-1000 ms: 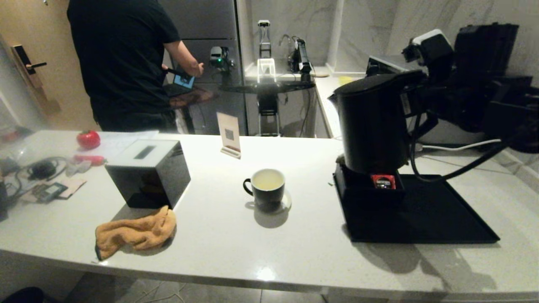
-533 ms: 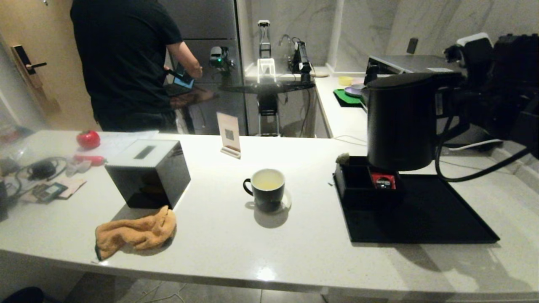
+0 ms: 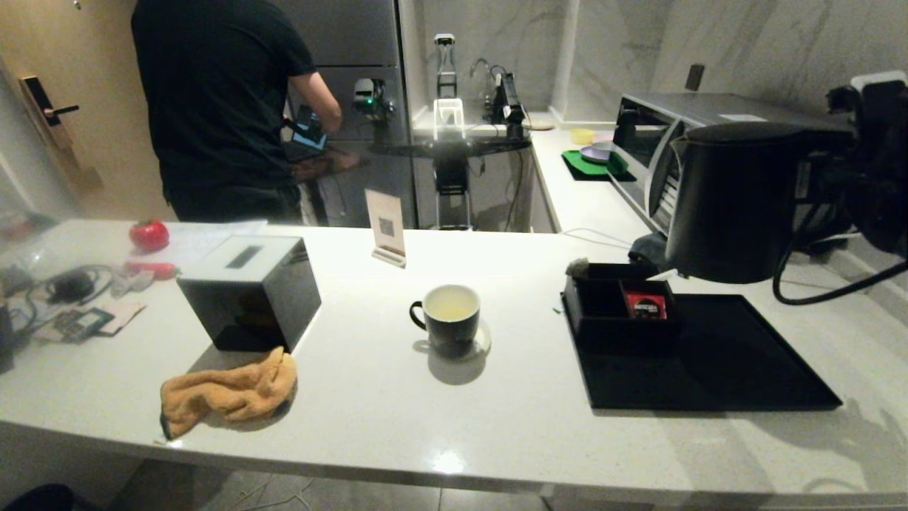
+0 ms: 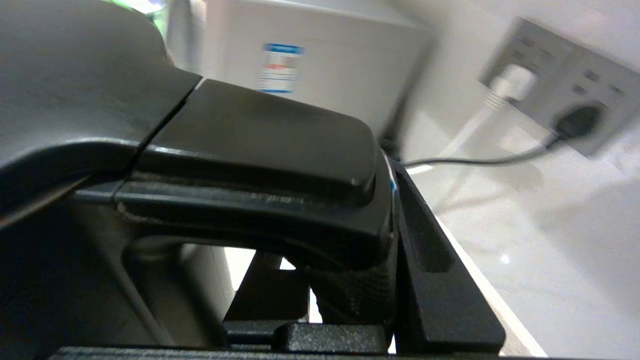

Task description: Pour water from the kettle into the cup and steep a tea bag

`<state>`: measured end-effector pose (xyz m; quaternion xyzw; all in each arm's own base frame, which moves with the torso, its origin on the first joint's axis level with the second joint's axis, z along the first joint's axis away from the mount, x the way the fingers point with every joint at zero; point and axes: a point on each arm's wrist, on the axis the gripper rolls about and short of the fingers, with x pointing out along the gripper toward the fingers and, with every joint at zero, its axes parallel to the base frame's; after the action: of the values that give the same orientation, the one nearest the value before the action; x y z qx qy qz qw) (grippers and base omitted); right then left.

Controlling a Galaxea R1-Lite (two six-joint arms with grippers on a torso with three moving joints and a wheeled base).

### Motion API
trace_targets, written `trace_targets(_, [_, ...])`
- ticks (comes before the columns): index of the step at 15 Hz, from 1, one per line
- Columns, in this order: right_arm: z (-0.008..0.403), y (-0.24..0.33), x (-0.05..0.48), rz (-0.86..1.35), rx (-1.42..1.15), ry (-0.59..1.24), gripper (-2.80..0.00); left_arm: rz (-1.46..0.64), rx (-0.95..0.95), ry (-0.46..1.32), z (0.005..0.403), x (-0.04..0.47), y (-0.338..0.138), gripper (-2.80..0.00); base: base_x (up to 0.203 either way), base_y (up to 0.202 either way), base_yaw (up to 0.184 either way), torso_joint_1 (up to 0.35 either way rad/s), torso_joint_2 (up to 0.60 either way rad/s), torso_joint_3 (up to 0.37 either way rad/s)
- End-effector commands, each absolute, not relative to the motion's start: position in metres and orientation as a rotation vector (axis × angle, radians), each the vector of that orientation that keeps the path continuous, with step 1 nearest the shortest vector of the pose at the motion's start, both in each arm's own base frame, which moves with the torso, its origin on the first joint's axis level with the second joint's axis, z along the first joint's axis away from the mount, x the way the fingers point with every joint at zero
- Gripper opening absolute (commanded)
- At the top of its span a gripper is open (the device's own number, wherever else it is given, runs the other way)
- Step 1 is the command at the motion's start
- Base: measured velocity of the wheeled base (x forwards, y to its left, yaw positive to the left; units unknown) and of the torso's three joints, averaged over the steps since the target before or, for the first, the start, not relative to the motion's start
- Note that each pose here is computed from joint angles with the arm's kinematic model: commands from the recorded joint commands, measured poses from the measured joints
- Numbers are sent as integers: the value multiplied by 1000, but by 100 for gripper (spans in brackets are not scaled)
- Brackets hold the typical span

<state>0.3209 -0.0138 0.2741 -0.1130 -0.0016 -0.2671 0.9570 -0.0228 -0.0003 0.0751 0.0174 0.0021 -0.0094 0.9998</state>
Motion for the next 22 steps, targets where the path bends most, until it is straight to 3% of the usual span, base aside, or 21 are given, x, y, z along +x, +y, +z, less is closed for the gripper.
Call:
trace_targets(1, [265, -26, 320, -580, -228, 6, -280, -18, 35, 3, 75, -23, 0, -280, 0, 0, 0, 0, 0, 0])
trace_targets(22, [131, -68, 330, -704, -140, -4, -280, -18, 35, 4, 75, -23, 0, -280, 0, 0, 0, 0, 0, 0])
